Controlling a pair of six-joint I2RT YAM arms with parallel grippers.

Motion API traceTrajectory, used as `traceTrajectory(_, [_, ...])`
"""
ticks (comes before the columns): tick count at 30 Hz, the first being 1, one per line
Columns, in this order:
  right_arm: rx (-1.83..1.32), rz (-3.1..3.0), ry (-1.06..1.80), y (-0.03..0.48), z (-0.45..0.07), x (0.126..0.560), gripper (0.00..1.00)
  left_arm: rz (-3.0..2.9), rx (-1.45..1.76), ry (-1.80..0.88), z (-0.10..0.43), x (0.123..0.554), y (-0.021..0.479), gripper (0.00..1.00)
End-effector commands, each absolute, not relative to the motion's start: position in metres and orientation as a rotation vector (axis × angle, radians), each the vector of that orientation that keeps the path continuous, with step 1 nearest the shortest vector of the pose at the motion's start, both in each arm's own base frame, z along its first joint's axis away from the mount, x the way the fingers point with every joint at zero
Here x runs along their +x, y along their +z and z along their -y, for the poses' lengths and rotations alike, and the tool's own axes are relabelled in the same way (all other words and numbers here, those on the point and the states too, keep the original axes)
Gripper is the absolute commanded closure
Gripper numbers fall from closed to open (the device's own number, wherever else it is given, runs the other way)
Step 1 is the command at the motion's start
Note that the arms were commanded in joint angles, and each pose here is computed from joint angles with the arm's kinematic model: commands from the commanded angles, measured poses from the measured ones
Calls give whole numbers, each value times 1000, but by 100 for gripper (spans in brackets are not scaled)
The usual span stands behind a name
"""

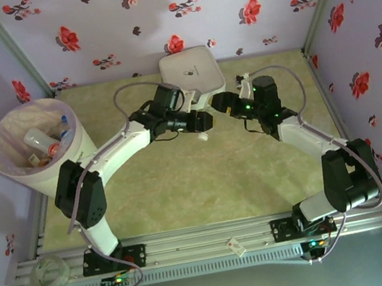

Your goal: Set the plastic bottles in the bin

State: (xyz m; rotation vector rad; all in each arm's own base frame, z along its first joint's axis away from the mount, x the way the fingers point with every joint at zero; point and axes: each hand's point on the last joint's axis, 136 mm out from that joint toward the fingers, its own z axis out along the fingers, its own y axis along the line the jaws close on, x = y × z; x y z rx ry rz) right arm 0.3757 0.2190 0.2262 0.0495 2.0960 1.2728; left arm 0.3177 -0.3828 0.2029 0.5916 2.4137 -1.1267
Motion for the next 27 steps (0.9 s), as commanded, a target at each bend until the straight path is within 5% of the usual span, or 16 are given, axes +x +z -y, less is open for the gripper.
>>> traceTrajectory(1, [9,-2049,1309,241,-223,368,33,-2398,602,-1151,389,321,201,53])
traceTrajectory(10, [21,-2077,1185,244,-207,363,11,-2421,532,-1098,377,332,197,54])
traceTrajectory(18, [208,-2046,990,247,-140,359,10,-2377,541,-946,359,341,229,55])
traceTrajectory(27, [278,-2100,913,221,-115,349,9,-2283,303,-799,287,380,314,68])
